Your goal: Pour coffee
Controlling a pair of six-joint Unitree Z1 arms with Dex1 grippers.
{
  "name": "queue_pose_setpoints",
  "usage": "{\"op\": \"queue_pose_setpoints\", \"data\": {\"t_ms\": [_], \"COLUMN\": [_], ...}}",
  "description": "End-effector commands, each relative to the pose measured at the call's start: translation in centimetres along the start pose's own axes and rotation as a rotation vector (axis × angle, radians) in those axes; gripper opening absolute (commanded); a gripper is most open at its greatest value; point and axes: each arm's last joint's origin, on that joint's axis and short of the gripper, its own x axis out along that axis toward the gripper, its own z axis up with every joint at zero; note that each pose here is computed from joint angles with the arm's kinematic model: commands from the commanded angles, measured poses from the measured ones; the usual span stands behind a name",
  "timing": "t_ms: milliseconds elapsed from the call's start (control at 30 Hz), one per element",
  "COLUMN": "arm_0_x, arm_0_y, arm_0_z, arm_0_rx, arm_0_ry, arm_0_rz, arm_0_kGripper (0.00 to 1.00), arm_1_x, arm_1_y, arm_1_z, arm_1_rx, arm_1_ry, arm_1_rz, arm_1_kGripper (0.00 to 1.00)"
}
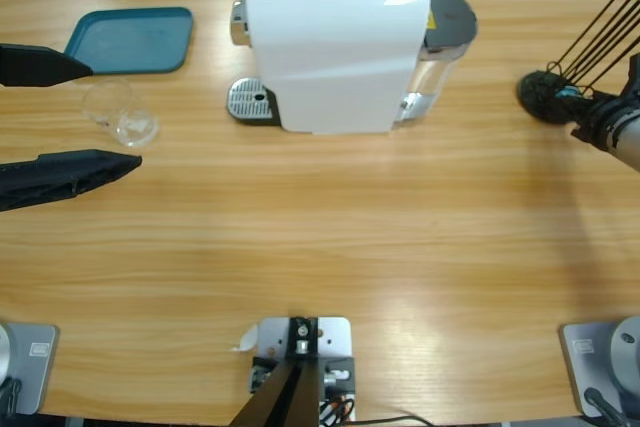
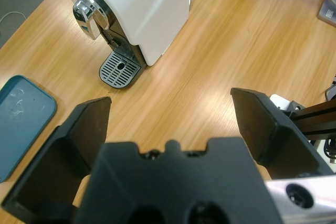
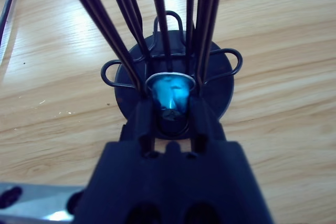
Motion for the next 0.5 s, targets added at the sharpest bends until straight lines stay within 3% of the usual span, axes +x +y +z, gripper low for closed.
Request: {"op": "queue_pose_setpoints", "data": {"t_ms": [33,100,167,500], "arm_0_x": [1.1,1.09,1.08,0.88], "arm_0_y": [-0.26,-0.28,-0.27,-0.23], "arm_0_z": [-0.34,-0.38,-0.4,-0.7], "arm_0_rx": [-0.004,-0.005,-0.006,-0.005], "arm_0_ry": [0.033,0.034,0.034,0.033], "arm_0_rz": [0.006,0.005,0.005,0.011], "arm_0_kGripper": [0.991,0.991,0.991,0.991], "arm_1_x": [0.34,0.34,0.28,-0.2], "arm_1_y": [-0.11,-0.14,-0.2,-0.22], "arm_1_z": [-0.48,-0.47,-0.51,-0.18], "arm_1_rx": [-0.016,-0.018,-0.025,-0.088], "arm_1_ry": [0.025,0.025,0.024,-0.004], "arm_1_rz": [0.0,-0.002,-0.011,-0.003], "arm_1_kGripper": [0.089,0.085,0.0,0.0]}}
